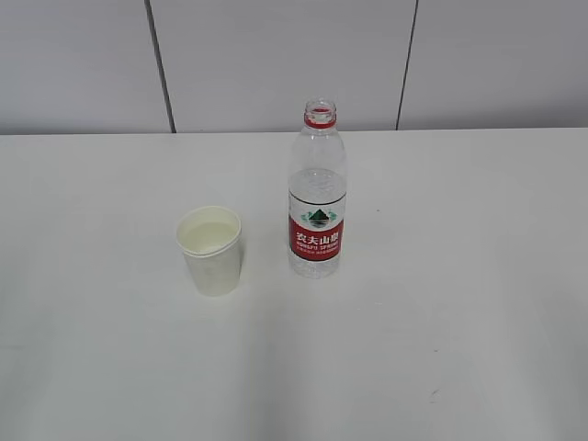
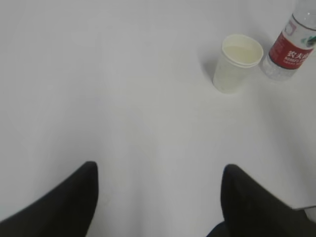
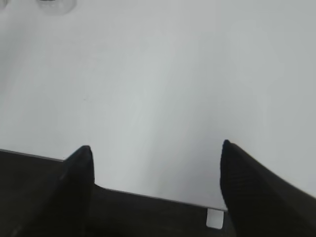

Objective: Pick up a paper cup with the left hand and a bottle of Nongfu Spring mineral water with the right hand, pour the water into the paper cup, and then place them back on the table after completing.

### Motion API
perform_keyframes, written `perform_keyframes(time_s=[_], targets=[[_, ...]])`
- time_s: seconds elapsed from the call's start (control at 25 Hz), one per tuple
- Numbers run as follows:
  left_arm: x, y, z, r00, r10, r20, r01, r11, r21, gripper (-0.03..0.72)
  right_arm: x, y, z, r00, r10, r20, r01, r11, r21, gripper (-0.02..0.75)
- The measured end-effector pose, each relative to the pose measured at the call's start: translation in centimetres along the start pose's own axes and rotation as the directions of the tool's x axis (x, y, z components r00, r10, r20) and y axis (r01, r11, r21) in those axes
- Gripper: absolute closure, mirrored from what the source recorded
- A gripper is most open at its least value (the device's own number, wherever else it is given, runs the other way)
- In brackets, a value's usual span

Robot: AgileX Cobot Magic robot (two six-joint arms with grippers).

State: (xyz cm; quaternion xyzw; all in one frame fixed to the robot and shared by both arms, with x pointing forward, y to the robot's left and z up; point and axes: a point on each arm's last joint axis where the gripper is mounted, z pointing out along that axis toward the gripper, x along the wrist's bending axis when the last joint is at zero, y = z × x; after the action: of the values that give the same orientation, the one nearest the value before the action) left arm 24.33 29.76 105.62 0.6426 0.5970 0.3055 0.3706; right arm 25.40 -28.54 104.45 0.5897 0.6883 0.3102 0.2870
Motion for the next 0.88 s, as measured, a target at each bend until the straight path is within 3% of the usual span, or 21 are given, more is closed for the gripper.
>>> perform_keyframes(time_s=[0.16,0.28,0.88], targets=[[0.0,-0.7,-1.1,1.000,0.003,0.003,-0.003,0.997,-0.079,0.209,0.3,-0.9,-1.1,1.000,-0.008,0.016,0.010,0.996,-0.091,0.150],[0.0,-0.9,-1.2,1.000,0.004,0.003,-0.003,0.996,-0.084,0.209,0.6,-1.5,-1.8,1.000,0.004,0.022,-0.001,0.990,-0.143,0.150],[0.0,-0.9,-1.2,1.000,0.004,0.003,-0.003,0.997,-0.081,0.209,0.4,-1.7,-1.9,0.997,0.061,0.039,-0.055,0.988,-0.148,0.150]])
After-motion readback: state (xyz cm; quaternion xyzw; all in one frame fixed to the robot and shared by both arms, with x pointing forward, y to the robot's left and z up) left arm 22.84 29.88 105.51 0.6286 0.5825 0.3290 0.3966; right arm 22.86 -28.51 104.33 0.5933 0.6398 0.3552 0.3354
